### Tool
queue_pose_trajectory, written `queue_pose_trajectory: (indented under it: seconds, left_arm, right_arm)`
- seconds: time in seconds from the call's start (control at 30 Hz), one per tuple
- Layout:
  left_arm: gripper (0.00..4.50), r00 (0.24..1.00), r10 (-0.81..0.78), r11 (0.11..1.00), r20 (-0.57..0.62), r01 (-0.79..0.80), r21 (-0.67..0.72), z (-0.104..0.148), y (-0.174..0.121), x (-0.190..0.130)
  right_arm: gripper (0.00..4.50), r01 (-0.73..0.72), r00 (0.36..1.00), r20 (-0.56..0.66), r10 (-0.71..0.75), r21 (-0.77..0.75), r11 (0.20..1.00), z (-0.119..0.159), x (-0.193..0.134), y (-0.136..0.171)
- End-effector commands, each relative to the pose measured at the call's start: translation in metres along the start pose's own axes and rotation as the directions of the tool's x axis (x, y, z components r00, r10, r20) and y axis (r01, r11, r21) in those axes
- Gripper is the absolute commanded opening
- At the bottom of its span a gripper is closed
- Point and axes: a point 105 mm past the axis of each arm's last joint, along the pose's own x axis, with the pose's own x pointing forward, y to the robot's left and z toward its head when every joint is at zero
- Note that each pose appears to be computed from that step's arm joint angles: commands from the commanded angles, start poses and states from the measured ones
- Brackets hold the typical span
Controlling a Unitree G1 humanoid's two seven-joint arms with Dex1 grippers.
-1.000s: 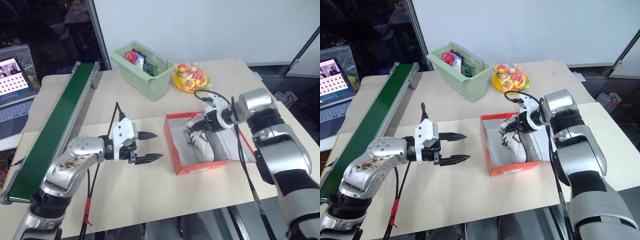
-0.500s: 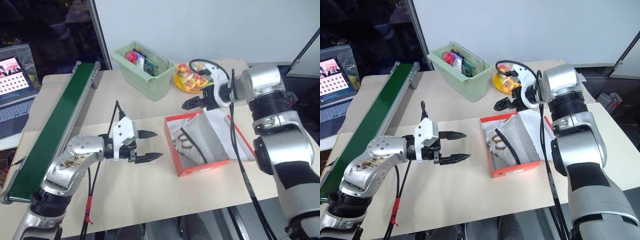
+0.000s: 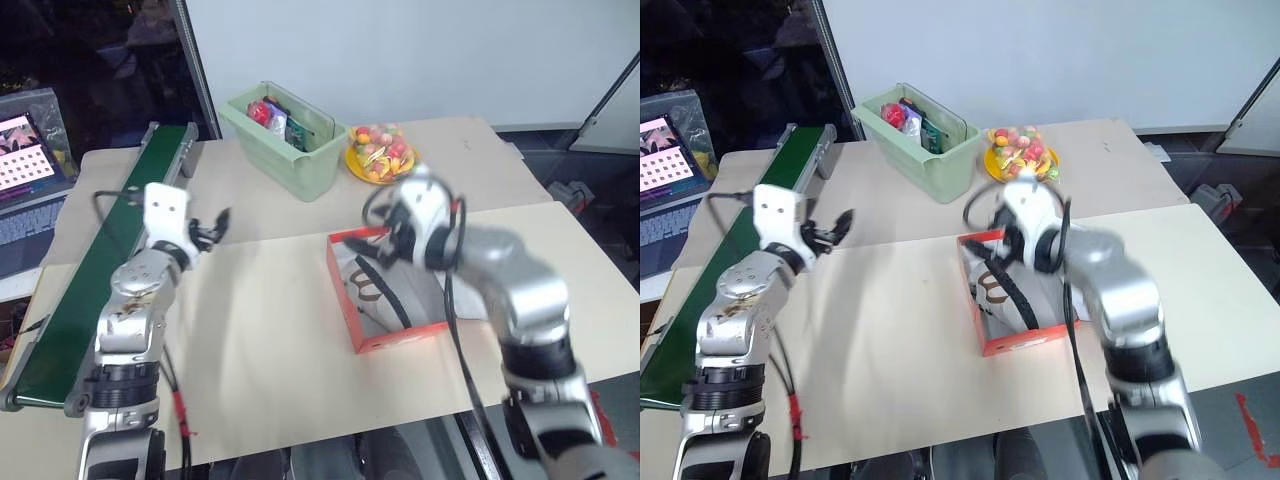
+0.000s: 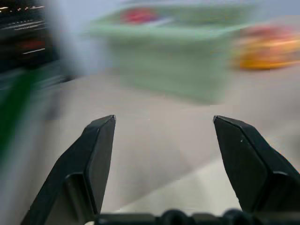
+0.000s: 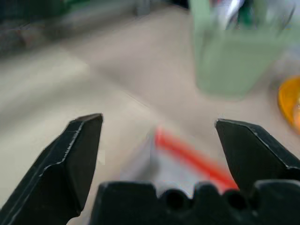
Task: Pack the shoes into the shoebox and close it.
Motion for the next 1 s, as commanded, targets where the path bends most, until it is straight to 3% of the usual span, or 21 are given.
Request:
queue_pose_trajectory:
  seconds: [0.03, 0.23, 0.37, 0.57, 1.0]
  left_arm:
    - [3.57, 0.977, 0.211, 0.976, 0.007, -0.211, 0.049, -0.004, 0.042, -0.019]
    - [3.57, 0.961, 0.278, 0.958, -0.01, -0.277, 0.07, -0.011, 0.071, -0.031]
    - [4.44, 0.95, 0.313, 0.947, 0.006, -0.313, 0.069, -0.01, 0.088, -0.033]
    - [4.44, 0.951, 0.31, 0.947, 0.015, -0.31, 0.079, -0.008, 0.092, -0.031]
    - [4.44, 0.941, 0.34, 0.936, -0.004, -0.338, 0.098, -0.01, 0.097, -0.027]
  right_arm:
    - [4.49, 0.133, 0.988, 0.089, -0.123, -0.113, 0.985, 0.004, -0.004, 0.015]
    - [4.49, 0.245, 0.96, 0.132, -0.246, 0.024, 0.969, 0.003, -0.006, 0.01]
    - [4.5, 0.252, 0.953, 0.159, -0.259, 0.058, 0.966, 0.006, -0.006, 0.007]
    - [4.5, 0.207, 0.949, 0.223, -0.225, 0.099, 0.973, 0.016, -0.007, 0.009]
    - [4.5, 0.254, 0.943, 0.205, -0.264, 0.074, 0.964, 0.013, -0.005, -0.005]
